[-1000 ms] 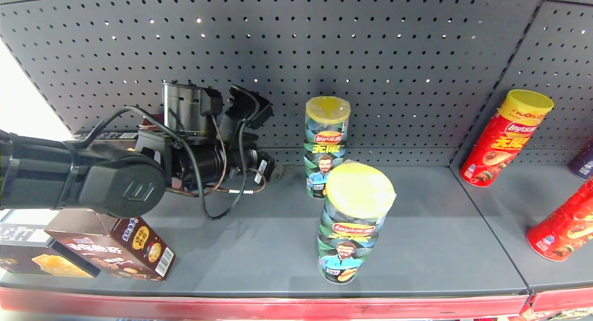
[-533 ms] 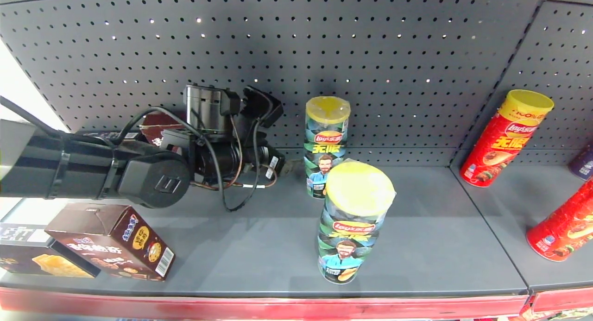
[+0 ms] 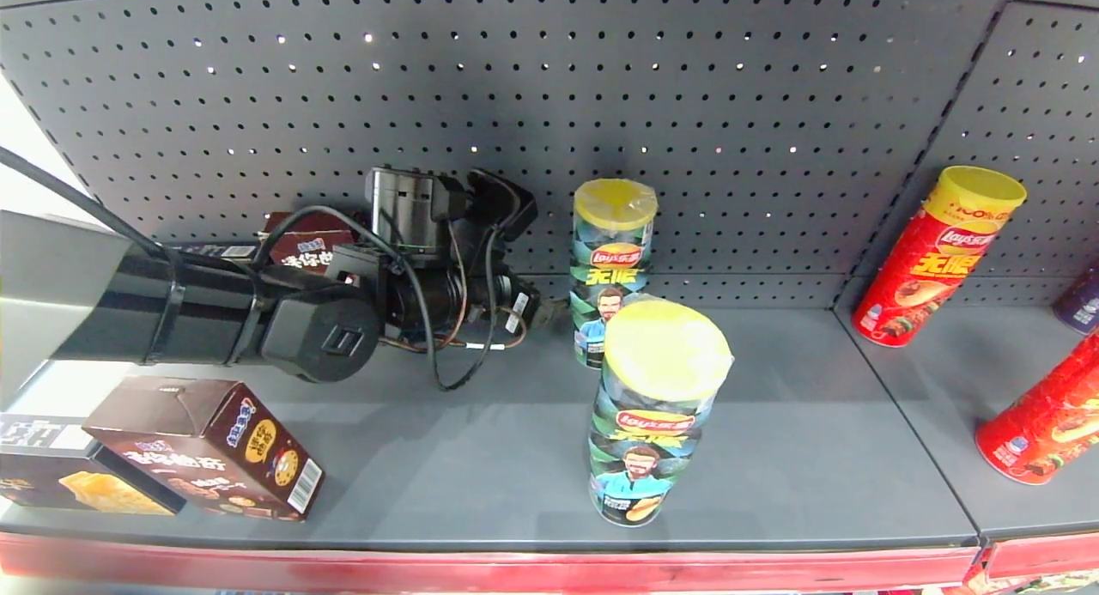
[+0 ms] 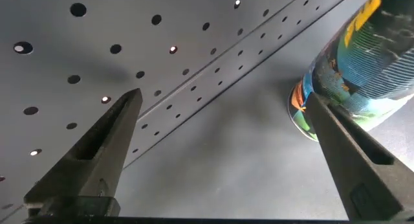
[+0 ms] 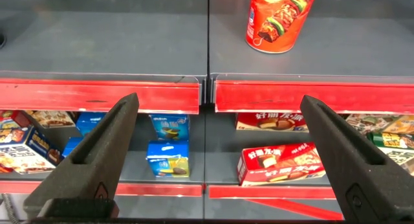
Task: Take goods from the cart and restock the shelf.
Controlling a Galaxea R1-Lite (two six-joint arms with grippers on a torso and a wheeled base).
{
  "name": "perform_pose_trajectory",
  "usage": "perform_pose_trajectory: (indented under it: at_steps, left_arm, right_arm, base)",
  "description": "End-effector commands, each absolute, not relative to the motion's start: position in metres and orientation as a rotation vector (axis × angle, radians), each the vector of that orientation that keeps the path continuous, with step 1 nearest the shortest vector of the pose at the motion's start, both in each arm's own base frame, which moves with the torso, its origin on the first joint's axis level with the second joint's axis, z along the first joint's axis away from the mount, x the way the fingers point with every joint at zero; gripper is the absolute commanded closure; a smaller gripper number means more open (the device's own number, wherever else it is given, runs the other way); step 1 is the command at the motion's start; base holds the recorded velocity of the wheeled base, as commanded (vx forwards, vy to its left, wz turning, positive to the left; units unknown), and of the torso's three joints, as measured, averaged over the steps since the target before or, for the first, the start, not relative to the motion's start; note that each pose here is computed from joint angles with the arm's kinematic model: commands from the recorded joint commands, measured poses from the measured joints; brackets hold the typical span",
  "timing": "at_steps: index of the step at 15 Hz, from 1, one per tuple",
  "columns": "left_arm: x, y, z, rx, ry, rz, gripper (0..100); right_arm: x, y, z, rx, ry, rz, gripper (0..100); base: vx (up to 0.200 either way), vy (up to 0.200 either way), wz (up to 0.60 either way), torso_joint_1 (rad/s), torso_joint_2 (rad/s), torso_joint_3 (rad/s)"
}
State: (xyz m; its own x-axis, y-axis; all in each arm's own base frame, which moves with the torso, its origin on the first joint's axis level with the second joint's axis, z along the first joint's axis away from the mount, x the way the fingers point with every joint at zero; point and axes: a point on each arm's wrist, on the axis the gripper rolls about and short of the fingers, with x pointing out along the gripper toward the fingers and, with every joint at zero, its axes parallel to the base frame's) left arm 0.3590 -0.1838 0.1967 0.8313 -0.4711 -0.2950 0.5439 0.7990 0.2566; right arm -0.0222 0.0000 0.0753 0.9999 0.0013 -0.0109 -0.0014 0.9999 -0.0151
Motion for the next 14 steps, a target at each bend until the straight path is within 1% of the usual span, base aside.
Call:
perform_pose_trajectory:
  at_steps: [1,2,3,4,5,6,7,8,9,10,11,12,14]
  left_arm:
    - [0.347,-0.174,0.223,0.331,0.161,-0.535,0]
    - [0.342,-0.168,0.234,0.327,0.141,-0.523,0]
    - [0.341,-0.167,0.235,0.327,0.140,-0.521,0]
    - [0.327,-0.156,0.253,0.324,0.100,-0.495,0]
    - [0.320,-0.152,0.256,0.324,0.097,-0.490,0]
    - [0.314,-0.149,0.260,0.323,0.091,-0.486,0]
    - [0.310,-0.147,0.259,0.324,0.095,-0.477,0]
    - [0.308,-0.146,0.258,0.324,0.102,-0.462,0]
    - [0.308,-0.146,0.256,0.322,0.104,-0.453,0]
    - [0.306,-0.147,0.255,0.324,0.107,-0.449,0]
    - [0.304,-0.146,0.257,0.325,0.103,-0.447,0]
    - [0.304,-0.146,0.257,0.325,0.103,-0.447,0]
    - [0.298,-0.142,0.261,0.330,0.100,-0.424,0]
  right_arm:
    - [-0.022,0.000,0.075,-0.015,0.012,0.002,0]
    - [-0.022,0.000,0.075,-0.014,0.012,0.002,0]
    - [-0.022,0.000,0.075,-0.014,0.012,0.002,0]
    - [-0.022,0.000,0.075,-0.012,0.012,0.002,0]
    - [-0.022,0.000,0.076,-0.014,0.012,0.008,0]
    - [-0.025,0.000,0.095,-0.028,-0.013,0.031,0]
    - [-0.015,0.001,0.175,-0.007,-0.026,0.070,0]
    - [0.006,0.002,0.214,0.048,0.007,0.106,0]
    - [0.012,0.003,0.222,0.024,0.022,0.176,0]
    - [0.023,0.007,0.224,-0.051,0.057,0.293,0]
    - [0.043,0.011,0.224,-0.129,0.118,0.389,0]
    - [0.043,0.011,0.224,-0.129,0.118,0.389,0]
    - [0.088,0.030,0.223,-0.238,0.204,0.525,0]
  base:
    - [0.000,0.000,0.00,0.000,0.00,0.000]
    - [0.000,0.000,0.00,0.000,0.00,0.000]
    - [0.000,0.000,0.00,0.000,0.00,0.000]
    - [0.000,0.000,0.00,0.000,0.00,0.000]
    - [0.000,0.000,0.00,0.000,0.00,0.000]
    - [0.000,0.000,0.00,0.000,0.00,0.000]
    - [0.000,0.000,0.00,0.000,0.00,0.000]
    - [0.000,0.000,0.00,0.000,0.00,0.000]
    - [0.000,0.000,0.00,0.000,0.00,0.000]
    - [0.000,0.000,0.00,0.000,0.00,0.000]
    - [0.000,0.000,0.00,0.000,0.00,0.000]
    - [0.000,0.000,0.00,0.000,0.00,0.000]
    - [0.000,0.000,0.00,0.000,0.00,0.000]
